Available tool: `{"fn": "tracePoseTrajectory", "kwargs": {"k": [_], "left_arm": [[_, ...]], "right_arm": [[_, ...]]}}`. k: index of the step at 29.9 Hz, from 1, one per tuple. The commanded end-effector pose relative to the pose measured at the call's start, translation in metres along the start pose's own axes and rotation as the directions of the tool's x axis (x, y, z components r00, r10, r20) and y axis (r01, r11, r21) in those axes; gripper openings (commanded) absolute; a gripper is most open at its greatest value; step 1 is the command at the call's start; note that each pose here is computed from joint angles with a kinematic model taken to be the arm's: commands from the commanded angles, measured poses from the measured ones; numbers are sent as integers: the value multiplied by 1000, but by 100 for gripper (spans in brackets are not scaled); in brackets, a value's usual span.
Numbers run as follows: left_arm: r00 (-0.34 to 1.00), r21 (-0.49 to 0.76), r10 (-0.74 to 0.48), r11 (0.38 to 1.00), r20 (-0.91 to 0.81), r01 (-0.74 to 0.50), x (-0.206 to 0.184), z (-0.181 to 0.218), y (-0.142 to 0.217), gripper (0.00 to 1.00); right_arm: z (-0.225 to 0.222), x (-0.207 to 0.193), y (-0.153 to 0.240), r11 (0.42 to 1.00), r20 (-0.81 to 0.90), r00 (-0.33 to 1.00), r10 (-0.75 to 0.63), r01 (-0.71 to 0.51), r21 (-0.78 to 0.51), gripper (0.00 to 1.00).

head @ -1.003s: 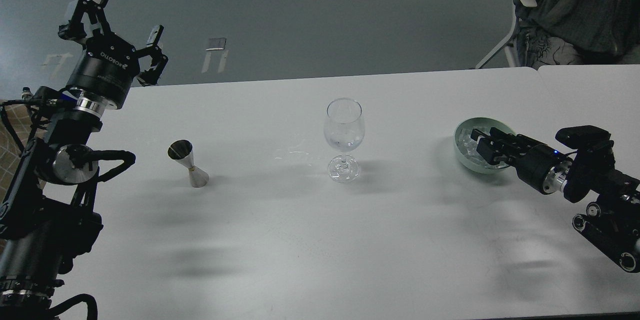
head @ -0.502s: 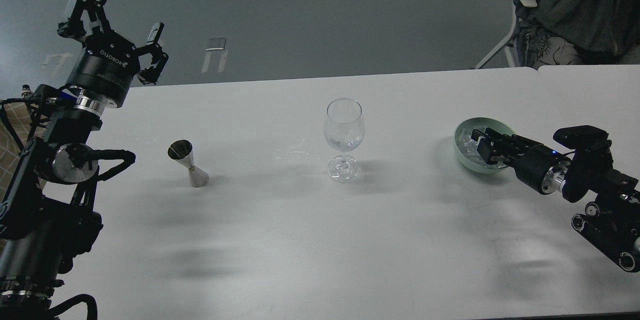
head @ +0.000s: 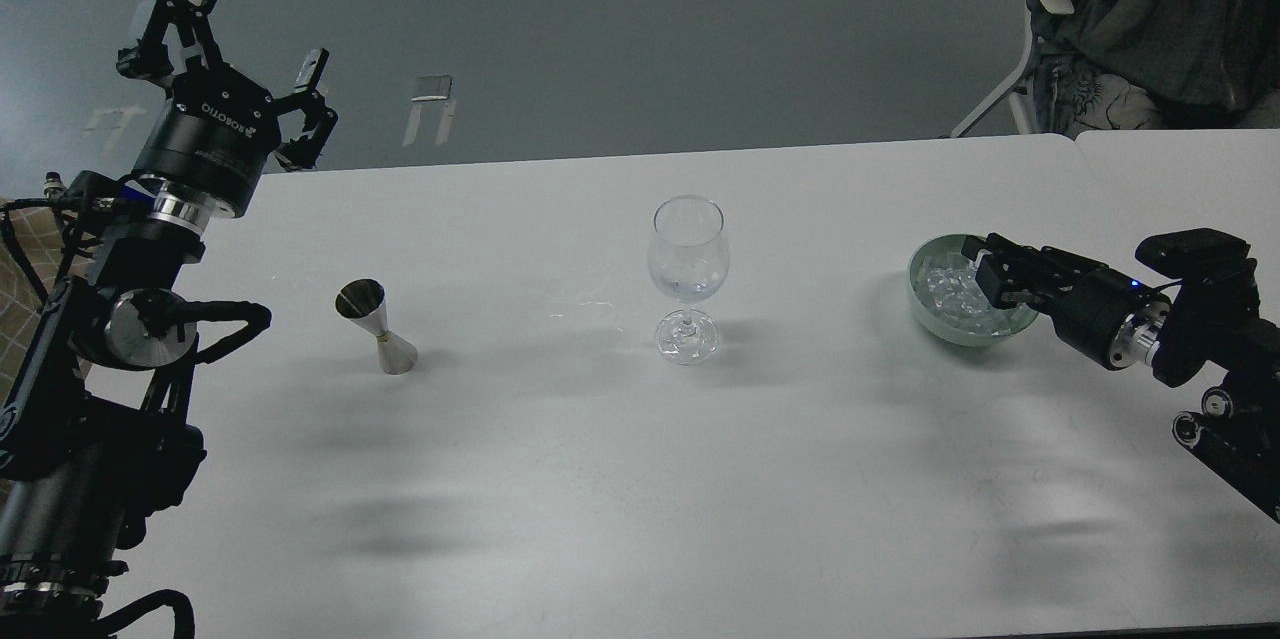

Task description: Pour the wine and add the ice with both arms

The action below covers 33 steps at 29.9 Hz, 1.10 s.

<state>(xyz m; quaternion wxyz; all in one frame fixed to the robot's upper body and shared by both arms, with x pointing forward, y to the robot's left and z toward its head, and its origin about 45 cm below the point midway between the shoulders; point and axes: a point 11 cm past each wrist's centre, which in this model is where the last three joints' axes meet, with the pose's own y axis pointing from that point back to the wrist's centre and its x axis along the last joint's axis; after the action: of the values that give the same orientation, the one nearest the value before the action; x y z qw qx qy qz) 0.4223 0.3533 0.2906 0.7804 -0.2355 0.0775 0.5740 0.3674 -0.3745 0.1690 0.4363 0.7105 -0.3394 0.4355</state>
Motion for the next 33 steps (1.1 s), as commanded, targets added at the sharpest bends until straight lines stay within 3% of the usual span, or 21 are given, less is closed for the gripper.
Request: {"fn": "tracePoseTrajectory", "kwargs": {"k": [1,17,25,33], "left_arm": [[1000,-1,0,1000,-2,0,0,0,0,98],[1000,-2,-11,1000,-3,11,-6,-2,-3,98],[1000,-4,-17,1000,-1,17,-8,-1,-3,98],[1000,-6,-21,1000,-9,20,-11,-3,-4,98]], "right_arm": [[-4,42,15,999,-55,998,34,-32,37,0],[-127,198,20,926,-139,983,117,-57,374,0],[-204,203,-13,858,-273,962,28,117,500,0],[-230,185,-32,824,-392,914,-105,301,480,0]]}}
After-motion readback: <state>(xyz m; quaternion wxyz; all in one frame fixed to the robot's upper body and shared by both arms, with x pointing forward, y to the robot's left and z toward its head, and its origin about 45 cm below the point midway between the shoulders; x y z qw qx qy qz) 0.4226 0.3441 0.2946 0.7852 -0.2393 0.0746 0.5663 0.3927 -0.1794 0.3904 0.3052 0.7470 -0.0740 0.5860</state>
